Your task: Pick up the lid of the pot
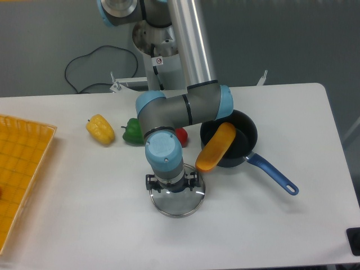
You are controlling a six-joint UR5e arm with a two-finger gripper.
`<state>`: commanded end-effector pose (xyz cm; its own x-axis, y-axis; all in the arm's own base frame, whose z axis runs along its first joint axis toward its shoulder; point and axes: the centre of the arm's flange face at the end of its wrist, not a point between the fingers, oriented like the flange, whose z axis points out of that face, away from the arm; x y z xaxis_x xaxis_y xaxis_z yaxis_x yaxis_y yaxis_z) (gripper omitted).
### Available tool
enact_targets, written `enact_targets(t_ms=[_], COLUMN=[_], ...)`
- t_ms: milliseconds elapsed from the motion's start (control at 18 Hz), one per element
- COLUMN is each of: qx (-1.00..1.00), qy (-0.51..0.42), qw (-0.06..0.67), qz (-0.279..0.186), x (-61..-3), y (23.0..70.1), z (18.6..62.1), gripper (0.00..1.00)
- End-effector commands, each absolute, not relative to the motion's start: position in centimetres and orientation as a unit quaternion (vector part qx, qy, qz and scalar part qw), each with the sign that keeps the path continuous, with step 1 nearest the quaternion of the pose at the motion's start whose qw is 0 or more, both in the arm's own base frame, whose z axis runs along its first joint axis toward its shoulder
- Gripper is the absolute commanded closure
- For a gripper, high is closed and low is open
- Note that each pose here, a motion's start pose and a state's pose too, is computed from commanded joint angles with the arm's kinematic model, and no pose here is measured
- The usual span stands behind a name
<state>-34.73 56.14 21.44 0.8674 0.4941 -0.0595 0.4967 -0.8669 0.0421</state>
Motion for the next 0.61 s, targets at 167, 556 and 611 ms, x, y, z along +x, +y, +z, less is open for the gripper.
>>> enact_targets(t_ms=[167,556,611], qx=[0.966,0.966,0.966], qy=[0.256,0.256,0.256], qw=[0.028,0.030,0.032], qz=[-0.024,-0.023,-0.023], x=[-34.75,-34.69,-34.61], y=[56.13,56.06,55.96], z=[21.45,21.22,21.04], gripper=[0.02,0.03,0.03])
